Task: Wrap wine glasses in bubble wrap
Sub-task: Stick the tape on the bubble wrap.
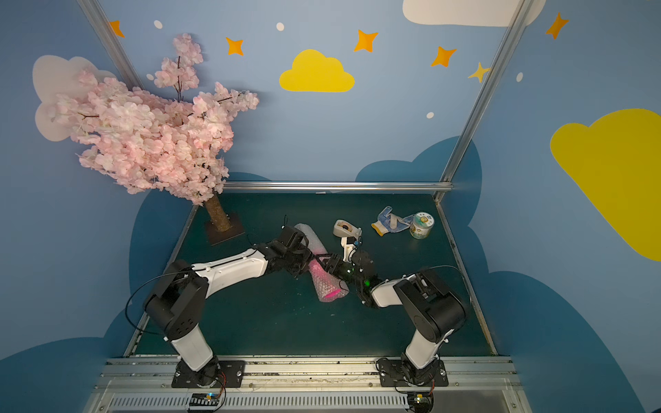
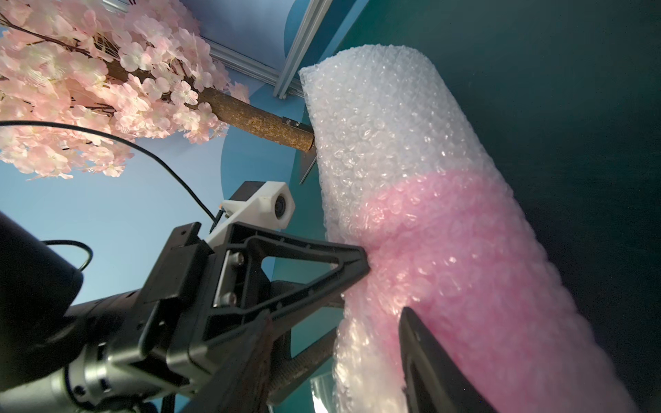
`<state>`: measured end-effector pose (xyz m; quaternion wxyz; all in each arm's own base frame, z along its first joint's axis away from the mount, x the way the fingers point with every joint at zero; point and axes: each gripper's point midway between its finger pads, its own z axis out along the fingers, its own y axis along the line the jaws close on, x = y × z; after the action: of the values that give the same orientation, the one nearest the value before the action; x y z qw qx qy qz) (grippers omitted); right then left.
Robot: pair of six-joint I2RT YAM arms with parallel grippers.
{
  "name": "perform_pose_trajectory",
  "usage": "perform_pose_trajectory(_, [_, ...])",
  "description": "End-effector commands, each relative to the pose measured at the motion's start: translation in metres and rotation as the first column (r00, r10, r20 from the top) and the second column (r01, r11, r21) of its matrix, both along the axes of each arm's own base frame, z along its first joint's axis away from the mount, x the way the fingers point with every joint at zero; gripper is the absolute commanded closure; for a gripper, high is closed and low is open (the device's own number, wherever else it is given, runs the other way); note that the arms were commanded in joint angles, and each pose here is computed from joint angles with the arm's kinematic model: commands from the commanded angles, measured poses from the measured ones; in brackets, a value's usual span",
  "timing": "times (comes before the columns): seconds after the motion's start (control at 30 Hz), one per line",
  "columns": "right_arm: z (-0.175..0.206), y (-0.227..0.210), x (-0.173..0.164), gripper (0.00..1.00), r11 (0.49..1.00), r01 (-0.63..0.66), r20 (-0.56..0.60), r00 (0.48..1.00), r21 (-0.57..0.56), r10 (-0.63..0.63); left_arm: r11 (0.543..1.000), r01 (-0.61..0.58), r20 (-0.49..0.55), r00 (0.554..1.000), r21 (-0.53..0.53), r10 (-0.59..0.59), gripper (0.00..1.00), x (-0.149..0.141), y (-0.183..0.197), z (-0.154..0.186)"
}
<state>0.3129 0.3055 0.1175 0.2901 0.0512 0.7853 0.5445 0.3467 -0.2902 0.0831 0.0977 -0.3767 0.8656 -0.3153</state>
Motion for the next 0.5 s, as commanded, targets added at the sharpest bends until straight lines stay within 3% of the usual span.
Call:
perform_pose_trajectory(0.0, [0.005,0.003,0.005,0.42,1.0,-0.002,0.008,1.0,-0.025,0.002,0.996,0.087,-0.088,0.993,0.035,-0.084,0.57,-0.028,-0.004,-0.025])
perform_pose_trajectory(0.3, [0.013,0.006,0.009,0.38,1.0,-0.016,0.03,0.999,-0.005,0.016,0.993,0.114,-0.089,0.99,0.026,-0.111,0.61,-0.029,-0.007,-0.029])
perform_pose_trajectory(0.47, [0.016,0.001,0.013,0.35,0.999,-0.003,0.028,1.0,-0.052,0.005,0.991,0.133,-0.094,0.987,0.021,-0.13,0.61,-0.031,-0.009,-0.032])
